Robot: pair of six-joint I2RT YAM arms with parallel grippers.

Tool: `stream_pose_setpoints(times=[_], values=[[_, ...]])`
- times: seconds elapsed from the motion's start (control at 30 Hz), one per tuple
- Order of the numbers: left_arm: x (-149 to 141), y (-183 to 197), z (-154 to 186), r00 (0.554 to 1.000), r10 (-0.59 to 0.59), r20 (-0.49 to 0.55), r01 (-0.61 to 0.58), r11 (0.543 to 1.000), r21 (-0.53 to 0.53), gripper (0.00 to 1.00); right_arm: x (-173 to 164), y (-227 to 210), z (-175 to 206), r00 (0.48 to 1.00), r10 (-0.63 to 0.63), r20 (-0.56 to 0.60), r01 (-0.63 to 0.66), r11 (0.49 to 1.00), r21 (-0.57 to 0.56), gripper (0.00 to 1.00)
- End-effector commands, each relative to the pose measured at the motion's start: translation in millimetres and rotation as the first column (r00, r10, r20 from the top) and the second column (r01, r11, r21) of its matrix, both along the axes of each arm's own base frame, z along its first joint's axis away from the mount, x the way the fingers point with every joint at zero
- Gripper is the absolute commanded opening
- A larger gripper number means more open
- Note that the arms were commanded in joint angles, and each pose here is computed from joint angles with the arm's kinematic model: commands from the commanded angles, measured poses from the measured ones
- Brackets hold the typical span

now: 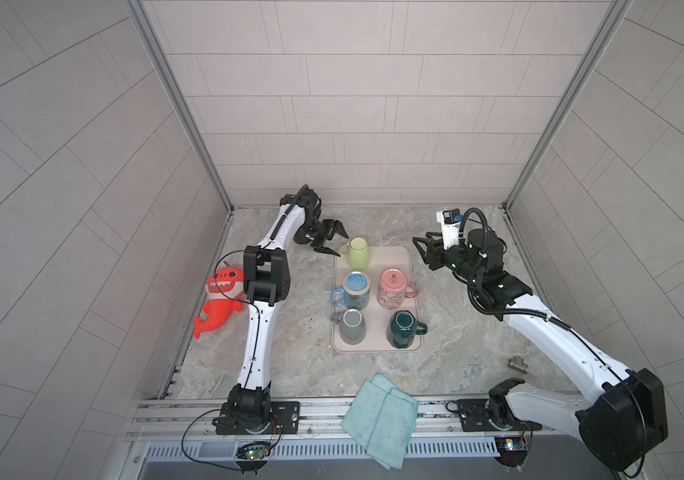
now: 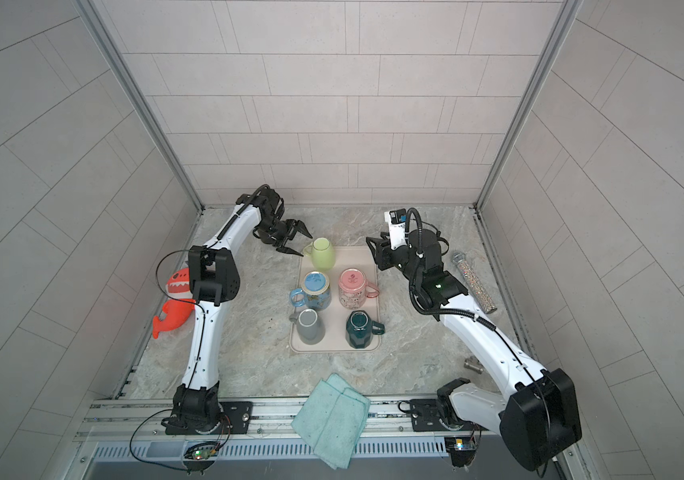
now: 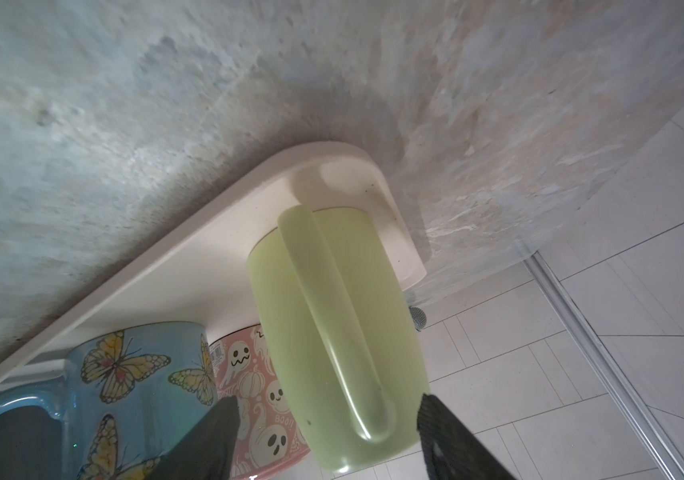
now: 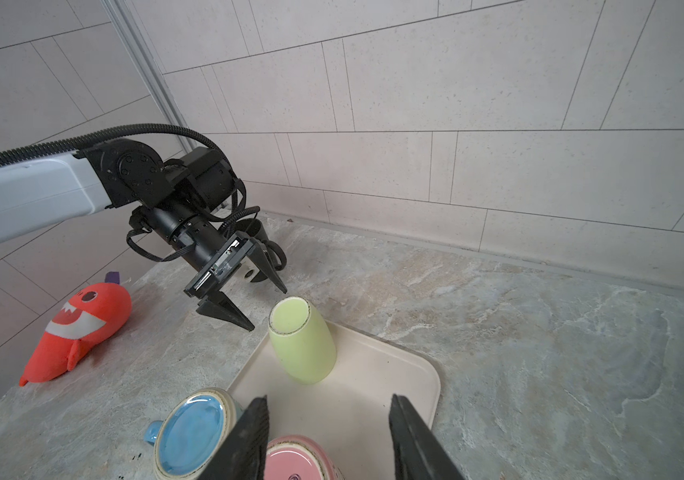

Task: Turn the mug right side up
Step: Pick up the mug from the tray.

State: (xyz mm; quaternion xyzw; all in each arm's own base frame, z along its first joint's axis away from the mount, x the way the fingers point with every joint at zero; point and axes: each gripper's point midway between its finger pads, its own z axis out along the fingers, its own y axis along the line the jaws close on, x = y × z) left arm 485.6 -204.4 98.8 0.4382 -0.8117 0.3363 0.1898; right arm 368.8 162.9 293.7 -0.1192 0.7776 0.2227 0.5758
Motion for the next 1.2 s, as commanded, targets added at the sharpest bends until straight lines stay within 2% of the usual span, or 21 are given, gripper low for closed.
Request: stream_pose_setpoints(times=[0.0, 0.47, 0.9, 1.17], values=[[0, -2, -1, 1.000, 0.020, -0.021, -0.020, 0.999, 0.030, 0.74, -5, -4, 6, 1.000, -0.005, 0.017, 0.005, 1.000, 0.022, 0.48], [-8, -12, -12, 0.999, -0.009, -0.047, 0.011, 0.999, 0.039, 0.73, -6, -13, 2, 1.000, -0.026, 0.011, 0.025, 0.999, 0.024, 0.48], [-22, -17, -18, 0.997, -0.042, -0.072, 0.045, 0.998, 0.041, 0.62, -7, -16, 0, 0.999, -0.040, 0.002, 0.040, 0.999, 0.031, 0.48], [-19, -19, -25, 0.997, -0.029, -0.075, 0.032, 0.999, 0.037, 0.53, -8, -17, -2, 0.999, -0.044, -0.002, 0.044, 0.999, 0.030, 0.48]])
